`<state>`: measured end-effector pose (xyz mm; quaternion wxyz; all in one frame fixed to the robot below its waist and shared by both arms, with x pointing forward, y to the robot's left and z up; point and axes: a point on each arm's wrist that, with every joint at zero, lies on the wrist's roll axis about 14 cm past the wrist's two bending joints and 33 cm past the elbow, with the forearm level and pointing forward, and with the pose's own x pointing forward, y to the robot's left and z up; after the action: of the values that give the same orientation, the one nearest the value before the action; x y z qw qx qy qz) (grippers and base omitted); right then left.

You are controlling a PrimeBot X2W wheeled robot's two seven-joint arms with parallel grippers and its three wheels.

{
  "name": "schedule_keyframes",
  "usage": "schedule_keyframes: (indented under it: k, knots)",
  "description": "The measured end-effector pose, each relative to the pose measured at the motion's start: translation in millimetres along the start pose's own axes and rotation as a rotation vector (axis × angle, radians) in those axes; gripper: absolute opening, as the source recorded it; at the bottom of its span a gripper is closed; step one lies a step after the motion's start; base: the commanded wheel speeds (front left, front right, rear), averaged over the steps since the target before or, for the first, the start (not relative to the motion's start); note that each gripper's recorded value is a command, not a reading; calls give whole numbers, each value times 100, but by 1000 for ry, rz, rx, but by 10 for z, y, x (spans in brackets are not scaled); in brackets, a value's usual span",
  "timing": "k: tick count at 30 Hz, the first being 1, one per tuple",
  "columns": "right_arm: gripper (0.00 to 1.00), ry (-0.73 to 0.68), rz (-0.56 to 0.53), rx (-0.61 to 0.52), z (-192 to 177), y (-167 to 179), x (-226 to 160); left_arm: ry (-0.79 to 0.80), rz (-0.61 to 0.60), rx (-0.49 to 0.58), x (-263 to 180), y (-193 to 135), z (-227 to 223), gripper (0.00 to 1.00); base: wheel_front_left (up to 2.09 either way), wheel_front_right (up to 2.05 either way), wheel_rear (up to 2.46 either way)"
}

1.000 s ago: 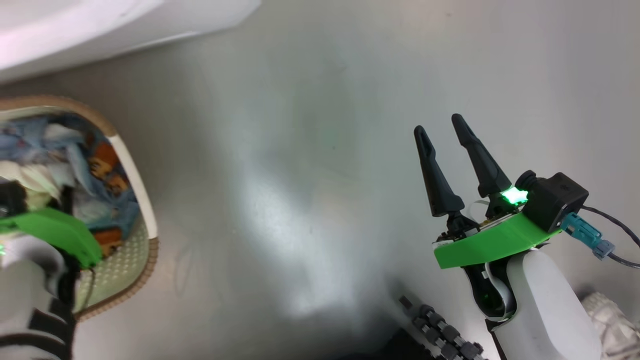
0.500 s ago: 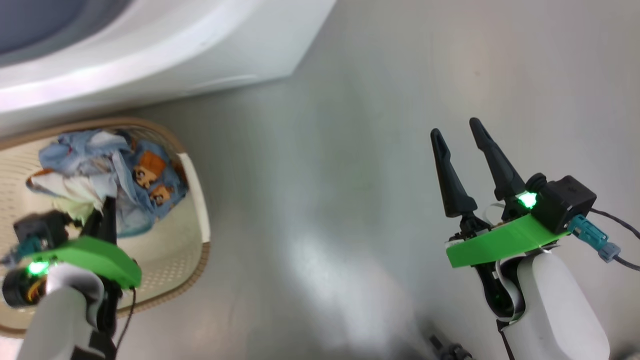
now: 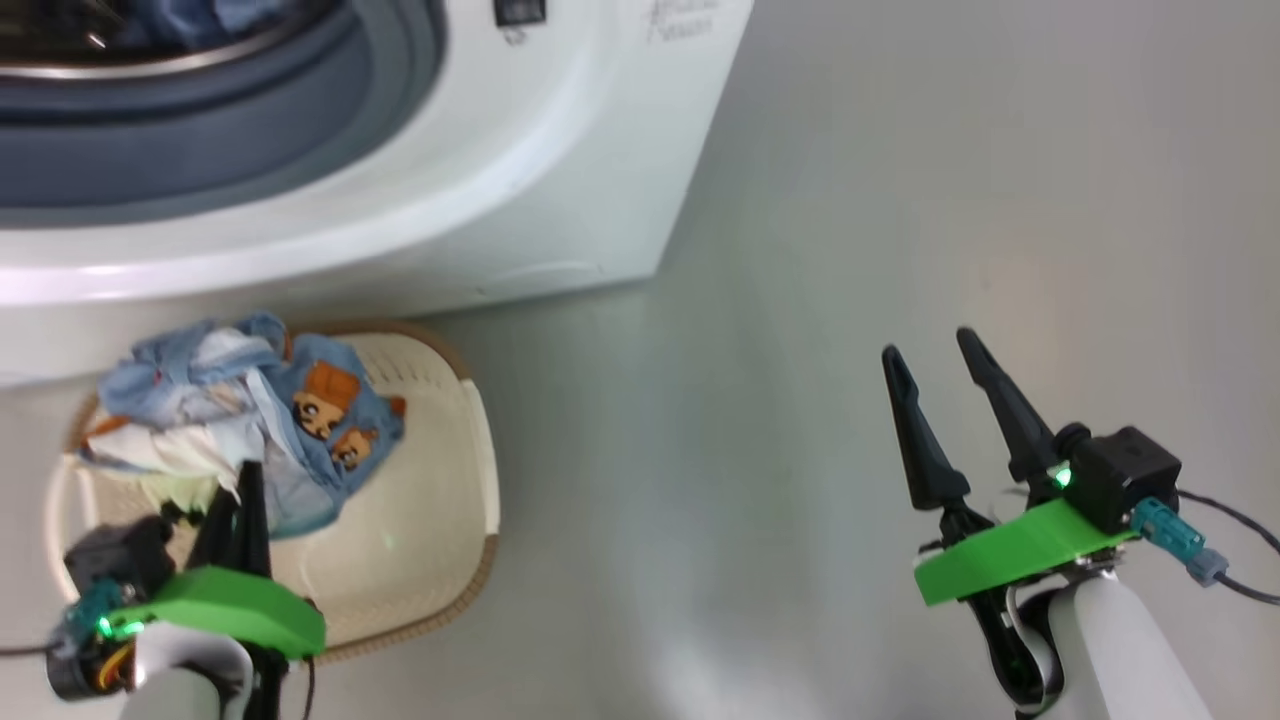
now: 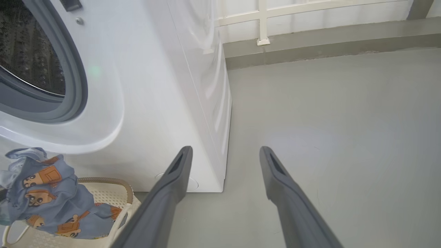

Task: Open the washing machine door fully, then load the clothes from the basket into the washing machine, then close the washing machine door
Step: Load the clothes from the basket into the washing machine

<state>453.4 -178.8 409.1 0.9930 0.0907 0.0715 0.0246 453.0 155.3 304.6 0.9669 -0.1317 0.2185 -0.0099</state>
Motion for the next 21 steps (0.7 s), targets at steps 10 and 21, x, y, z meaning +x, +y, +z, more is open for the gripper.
schedule_keyframes:
  k: [10,21]
  knots:
    - [100,-70,35,-15,326,145,-232,-187,1,13,-503,-6,607,0,0,0,0]
    - [100,-143,50,-21,610,223,-480,-383,1,44,-1047,-49,1163,0,0,0,0]
